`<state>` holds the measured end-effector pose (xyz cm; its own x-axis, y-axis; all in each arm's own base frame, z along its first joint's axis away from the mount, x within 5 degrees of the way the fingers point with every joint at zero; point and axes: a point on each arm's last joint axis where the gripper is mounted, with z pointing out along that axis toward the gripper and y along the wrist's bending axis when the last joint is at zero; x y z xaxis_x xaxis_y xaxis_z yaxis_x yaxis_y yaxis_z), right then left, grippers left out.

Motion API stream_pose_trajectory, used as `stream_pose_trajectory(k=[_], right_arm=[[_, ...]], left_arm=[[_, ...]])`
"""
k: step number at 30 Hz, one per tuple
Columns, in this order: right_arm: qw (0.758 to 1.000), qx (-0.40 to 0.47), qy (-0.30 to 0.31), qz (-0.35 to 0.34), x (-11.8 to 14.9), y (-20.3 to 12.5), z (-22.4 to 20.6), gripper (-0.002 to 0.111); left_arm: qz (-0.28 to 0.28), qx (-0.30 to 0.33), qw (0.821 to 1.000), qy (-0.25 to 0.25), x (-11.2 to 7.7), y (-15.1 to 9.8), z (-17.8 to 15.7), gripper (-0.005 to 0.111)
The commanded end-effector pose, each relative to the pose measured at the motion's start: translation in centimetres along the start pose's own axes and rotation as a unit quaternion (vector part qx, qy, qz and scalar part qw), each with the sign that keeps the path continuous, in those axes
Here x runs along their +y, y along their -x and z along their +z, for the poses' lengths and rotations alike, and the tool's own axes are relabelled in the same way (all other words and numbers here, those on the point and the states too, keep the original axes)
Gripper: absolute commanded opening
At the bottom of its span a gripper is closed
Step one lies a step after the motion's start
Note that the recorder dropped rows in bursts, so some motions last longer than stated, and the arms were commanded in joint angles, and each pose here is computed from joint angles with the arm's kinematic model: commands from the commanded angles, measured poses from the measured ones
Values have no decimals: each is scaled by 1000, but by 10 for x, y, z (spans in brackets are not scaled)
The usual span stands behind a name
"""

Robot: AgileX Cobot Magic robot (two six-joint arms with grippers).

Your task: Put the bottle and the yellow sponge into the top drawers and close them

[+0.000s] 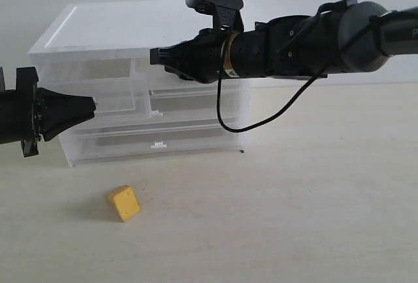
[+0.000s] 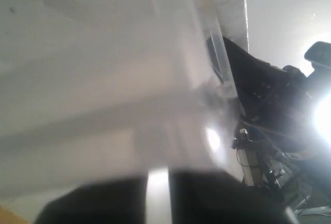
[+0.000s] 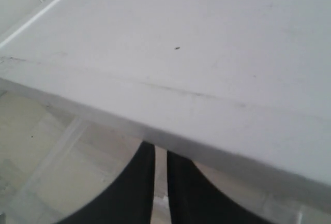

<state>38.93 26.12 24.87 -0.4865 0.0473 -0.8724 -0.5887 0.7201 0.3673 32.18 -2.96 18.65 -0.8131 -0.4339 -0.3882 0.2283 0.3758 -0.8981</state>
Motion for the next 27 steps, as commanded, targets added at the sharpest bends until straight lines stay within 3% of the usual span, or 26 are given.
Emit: stream_pose_trajectory(k=[1, 7, 15, 23, 25, 27], right_arm=[[998, -21, -46, 31, -18, 10, 8, 9], [998, -25, -50, 30, -20, 12, 12, 9], [997, -28, -62, 26, -22, 15, 12, 9], [999, -22, -24, 19, -14, 15, 12, 10], [1000, -16, -16, 3, -11, 16, 10, 14], [1000, -8, -6, -2, -7, 18, 8, 27]], left_arm=[[28, 22, 999, -36, -13, -4, 0, 4], [28, 23, 999, -35, -13, -6, 0, 4], [11, 17, 1000, -13, 5, -24, -15, 4], [37, -2, 999, -12, -4, -21, -26, 4], [37, -5, 999, -10, -4, -20, -28, 4], [41, -5, 999, -10, -4, -19, -28, 4]])
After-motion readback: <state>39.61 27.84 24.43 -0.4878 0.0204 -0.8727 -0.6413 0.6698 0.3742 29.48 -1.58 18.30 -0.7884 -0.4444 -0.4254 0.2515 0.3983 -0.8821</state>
